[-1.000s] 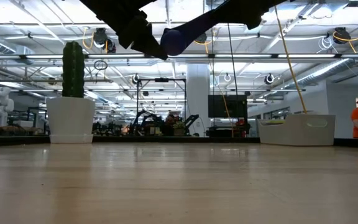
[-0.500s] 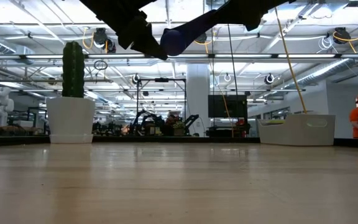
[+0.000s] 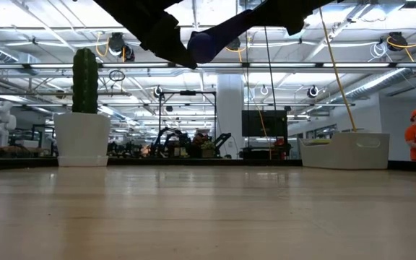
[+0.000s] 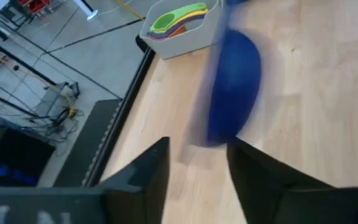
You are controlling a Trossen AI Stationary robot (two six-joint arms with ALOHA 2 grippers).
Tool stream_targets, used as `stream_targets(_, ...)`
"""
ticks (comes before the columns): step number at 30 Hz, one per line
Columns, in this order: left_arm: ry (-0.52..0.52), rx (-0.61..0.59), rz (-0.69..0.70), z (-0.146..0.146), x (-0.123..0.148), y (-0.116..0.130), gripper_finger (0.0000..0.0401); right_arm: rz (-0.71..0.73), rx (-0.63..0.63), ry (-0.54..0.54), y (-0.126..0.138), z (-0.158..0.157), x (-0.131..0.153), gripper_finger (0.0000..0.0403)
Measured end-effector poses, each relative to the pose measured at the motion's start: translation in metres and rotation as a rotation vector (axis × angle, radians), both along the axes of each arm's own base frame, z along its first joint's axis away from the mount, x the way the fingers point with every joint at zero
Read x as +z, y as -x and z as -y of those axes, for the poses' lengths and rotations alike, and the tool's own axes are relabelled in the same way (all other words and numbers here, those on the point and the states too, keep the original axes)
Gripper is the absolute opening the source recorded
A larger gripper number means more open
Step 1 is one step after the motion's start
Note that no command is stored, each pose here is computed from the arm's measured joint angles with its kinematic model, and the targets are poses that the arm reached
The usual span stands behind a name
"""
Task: Nest measuring cups in basket
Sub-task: Stack the purple measuring cup on top of the green measuring cup in the gray bin
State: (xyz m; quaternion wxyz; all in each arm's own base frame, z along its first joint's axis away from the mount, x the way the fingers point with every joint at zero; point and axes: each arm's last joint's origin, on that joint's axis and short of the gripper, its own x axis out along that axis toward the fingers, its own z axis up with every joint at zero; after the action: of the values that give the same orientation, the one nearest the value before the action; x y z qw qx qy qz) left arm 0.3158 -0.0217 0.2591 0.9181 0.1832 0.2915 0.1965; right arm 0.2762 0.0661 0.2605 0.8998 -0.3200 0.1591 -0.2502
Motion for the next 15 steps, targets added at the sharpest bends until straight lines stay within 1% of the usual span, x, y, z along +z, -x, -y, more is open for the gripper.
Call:
stream_targets(2,0.016,0.006,-0.008,0.000,-0.001,0.001,0.0178,-0.009,-0.028,0.019,0.001,-0.001,0.000,0.0001)
stream_targets(5,0.029,0.030,-0.061,-0.004,-0.006,0.004,0.0196,-0.034,-0.086,0.077,0.004,-0.004,0.000,0.0001)
stream_targets(10,0.045,0.111,-0.125,-0.020,-0.012,0.009,0.0201,-0.086,-0.189,0.175,0.010,-0.012,0.001,0.0001)
stream_targets(12,0.058,0.144,-0.140,-0.026,-0.014,0.011,0.0201,-0.119,-0.259,0.225,0.012,-0.013,0.001,0.0001)
stream_targets(15,0.067,0.175,-0.171,-0.032,-0.016,0.014,0.0202,-0.205,-0.383,0.317,0.017,-0.013,-0.001,0.0000)
